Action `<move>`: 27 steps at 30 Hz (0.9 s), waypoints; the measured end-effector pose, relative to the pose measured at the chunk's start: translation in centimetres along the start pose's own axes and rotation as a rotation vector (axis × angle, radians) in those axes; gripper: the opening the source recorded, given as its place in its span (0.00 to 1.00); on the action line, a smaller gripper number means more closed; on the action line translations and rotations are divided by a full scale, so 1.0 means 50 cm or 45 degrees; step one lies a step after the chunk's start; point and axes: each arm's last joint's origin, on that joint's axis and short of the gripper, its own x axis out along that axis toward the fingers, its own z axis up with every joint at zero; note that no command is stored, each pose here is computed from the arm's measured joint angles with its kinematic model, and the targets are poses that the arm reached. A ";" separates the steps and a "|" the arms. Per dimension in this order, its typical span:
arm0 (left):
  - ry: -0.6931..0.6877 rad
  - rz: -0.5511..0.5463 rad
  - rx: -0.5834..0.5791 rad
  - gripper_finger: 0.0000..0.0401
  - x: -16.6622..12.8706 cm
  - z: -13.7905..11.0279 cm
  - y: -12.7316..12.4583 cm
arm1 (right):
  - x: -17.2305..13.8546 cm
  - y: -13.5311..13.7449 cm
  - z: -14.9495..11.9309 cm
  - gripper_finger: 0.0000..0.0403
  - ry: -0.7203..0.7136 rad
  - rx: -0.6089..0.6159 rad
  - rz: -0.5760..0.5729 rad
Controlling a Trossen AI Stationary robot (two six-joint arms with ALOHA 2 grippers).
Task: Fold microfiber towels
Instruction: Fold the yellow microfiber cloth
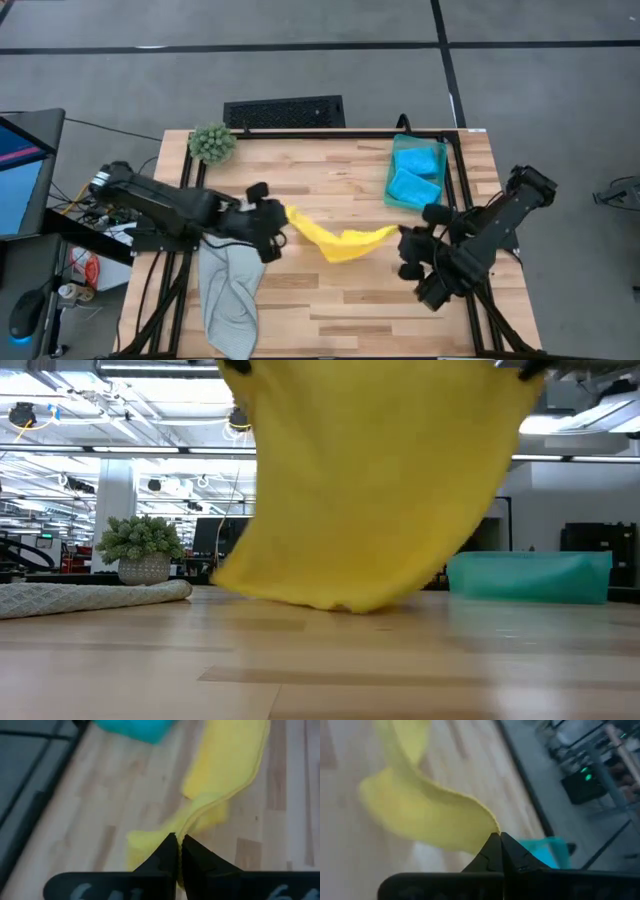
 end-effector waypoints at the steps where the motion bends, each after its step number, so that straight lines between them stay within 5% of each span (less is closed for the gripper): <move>1: -0.028 0.026 -0.011 0.01 -0.015 -0.002 0.006 | 0.002 -0.007 0.005 0.00 -0.034 0.022 -0.015; 8: -0.134 0.341 -0.066 0.01 -0.059 -0.005 0.072 | 0.033 -0.078 0.027 0.00 -0.053 0.153 -0.132; 17: 0.014 0.550 -0.029 0.01 -0.027 0.000 0.159 | 0.091 -0.178 0.052 0.00 -0.011 0.198 -0.383; 21: 0.108 0.474 -0.091 0.01 -0.017 -0.014 0.168 | 0.087 -0.166 0.048 0.00 0.018 0.205 -0.314; 27: 0.219 0.270 -0.115 0.01 0.018 -0.073 0.104 | 0.049 -0.085 -0.008 0.00 -0.003 0.271 -0.098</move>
